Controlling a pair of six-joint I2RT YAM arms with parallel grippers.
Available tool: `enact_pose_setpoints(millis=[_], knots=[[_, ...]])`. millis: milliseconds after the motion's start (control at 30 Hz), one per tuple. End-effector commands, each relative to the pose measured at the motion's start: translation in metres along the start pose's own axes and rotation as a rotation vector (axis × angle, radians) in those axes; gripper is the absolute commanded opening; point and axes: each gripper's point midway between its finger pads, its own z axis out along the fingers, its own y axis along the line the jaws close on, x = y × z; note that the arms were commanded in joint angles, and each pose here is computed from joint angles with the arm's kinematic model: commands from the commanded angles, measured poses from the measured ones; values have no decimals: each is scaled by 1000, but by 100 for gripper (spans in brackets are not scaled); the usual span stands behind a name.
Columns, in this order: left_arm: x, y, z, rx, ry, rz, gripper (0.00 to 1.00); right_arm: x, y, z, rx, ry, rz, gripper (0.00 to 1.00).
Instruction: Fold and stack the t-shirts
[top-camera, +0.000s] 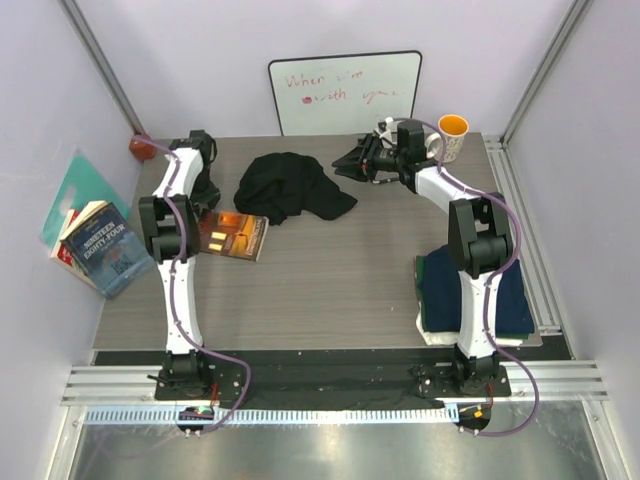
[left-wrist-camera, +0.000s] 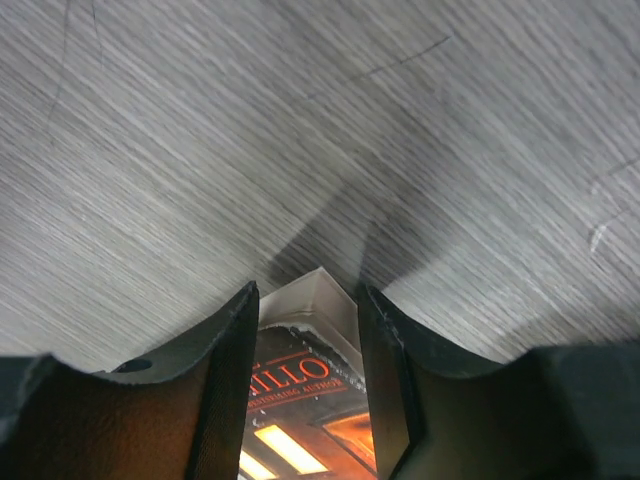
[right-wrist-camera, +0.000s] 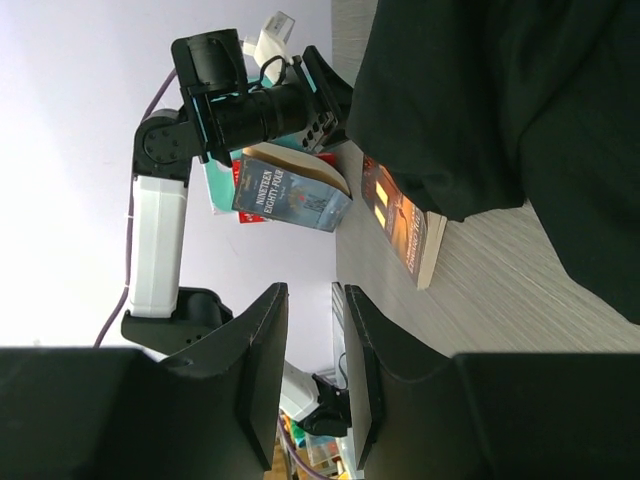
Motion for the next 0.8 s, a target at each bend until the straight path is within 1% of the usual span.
enact_pose_setpoints(millis=[0, 33, 67, 133, 167, 233, 267, 300, 333, 400, 433, 500, 533, 600, 633, 667, 767], knots=[[18, -10, -2, 20, 47, 82, 45, 4, 39, -13, -37, -20, -98, 35], [18, -11, -1, 27, 44, 89, 45, 4, 39, -13, -34, -24, -97, 34], [30, -23, -7, 41, 42, 154, 45, 4, 38, -13, -33, -25, -100, 35], [37, -34, -13, 53, 19, 217, 43, 3, 37, -13, -28, -31, -95, 34], [44, -34, -13, 47, 23, 268, 43, 3, 37, -13, -27, -32, -98, 35], [50, -43, -24, 57, -17, 335, 41, 2, 35, -13, -23, -35, -96, 35], [60, -41, -22, 45, -5, 381, 41, 1, 34, -13, -22, -37, -97, 35], [61, -42, -31, 55, -23, 401, 41, 2, 33, -11, -21, -33, -98, 34], [75, -44, -28, 61, -14, 434, 41, 2, 34, -12, -24, -33, -102, 34], [79, -46, -40, 92, -36, 458, 40, 3, 31, -9, -21, -25, -108, 34], [90, -46, -38, 101, -24, 471, 40, 5, 30, -8, -14, -18, -106, 34], [97, -52, -42, 144, -22, 477, 40, 6, 27, -5, -1, -7, -123, 34], [104, -52, -47, 156, -24, 492, 40, 13, 20, -1, 17, 23, -101, 35], [107, -58, -51, 175, -40, 510, 40, 18, 20, 4, 25, 49, -106, 35], [112, -60, -54, 182, -43, 533, 40, 25, 7, 9, 58, 78, -92, 34], [113, -63, -56, 194, -44, 541, 40, 26, 9, 11, 65, 88, -107, 34], [116, -72, -63, 228, -56, 555, 40, 38, -5, 15, 119, 140, -118, 35]])
